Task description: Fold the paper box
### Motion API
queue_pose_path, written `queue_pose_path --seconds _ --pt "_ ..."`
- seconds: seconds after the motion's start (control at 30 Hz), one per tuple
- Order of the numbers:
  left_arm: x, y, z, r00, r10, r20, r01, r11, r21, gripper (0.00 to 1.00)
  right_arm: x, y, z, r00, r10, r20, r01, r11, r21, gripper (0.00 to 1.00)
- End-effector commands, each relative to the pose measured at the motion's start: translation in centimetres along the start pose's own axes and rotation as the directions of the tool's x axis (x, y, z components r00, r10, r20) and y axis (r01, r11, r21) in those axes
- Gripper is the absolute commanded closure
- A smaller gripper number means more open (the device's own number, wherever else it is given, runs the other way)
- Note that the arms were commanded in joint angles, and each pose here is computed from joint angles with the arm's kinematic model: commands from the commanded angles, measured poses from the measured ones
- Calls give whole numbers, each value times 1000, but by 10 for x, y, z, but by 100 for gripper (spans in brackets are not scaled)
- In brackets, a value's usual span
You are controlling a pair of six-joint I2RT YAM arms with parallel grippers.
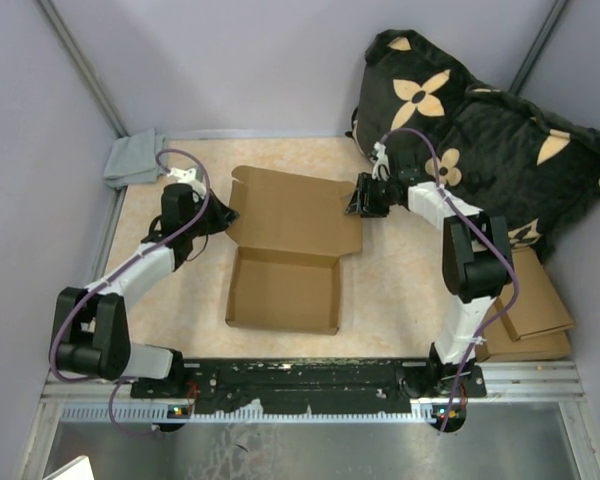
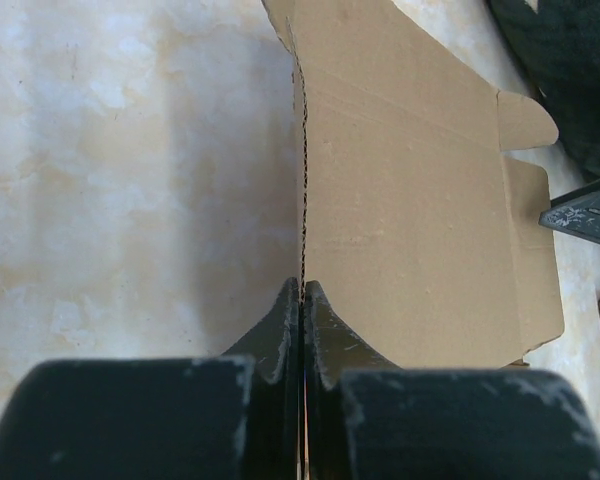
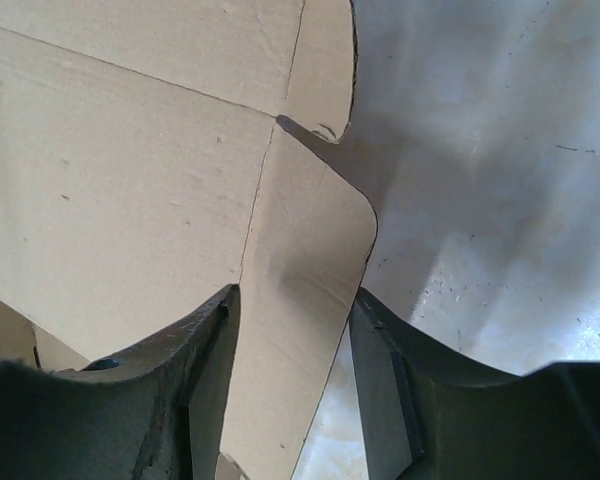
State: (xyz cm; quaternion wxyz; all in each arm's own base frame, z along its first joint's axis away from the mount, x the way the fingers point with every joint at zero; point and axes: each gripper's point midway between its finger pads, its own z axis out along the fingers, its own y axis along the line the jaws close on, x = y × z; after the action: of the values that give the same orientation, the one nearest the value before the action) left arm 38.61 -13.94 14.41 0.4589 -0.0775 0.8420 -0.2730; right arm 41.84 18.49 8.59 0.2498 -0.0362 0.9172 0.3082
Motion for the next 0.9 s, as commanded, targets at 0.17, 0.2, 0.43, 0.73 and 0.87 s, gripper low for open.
queue_pose_path --seconds 0.17,0.2,0.43,0.73,0.87 --pt "-31 -34 -19 992 68 108 -80 991 110 100 -39 55 -40 984 -151 97 155 987 -41 53" --pt "-32 -37 -20 990 79 116 -92 989 118 100 -40 57 -39 983 -155 94 159 987 -39 53" --pt "-34 -48 -26 983 122 139 -142 979 146 100 -45 58 -29 985 -161 55 162 987 -4 54" --pt "-38 -60 -30 969 172 176 -199 969 149 100 -36 52 -19 980 -192 -42 196 969 148 71" --pt "-39 -60 -32 966 180 184 -208 968 141 100 -29 43 -16 979 -182 -94 198 959 205 73"
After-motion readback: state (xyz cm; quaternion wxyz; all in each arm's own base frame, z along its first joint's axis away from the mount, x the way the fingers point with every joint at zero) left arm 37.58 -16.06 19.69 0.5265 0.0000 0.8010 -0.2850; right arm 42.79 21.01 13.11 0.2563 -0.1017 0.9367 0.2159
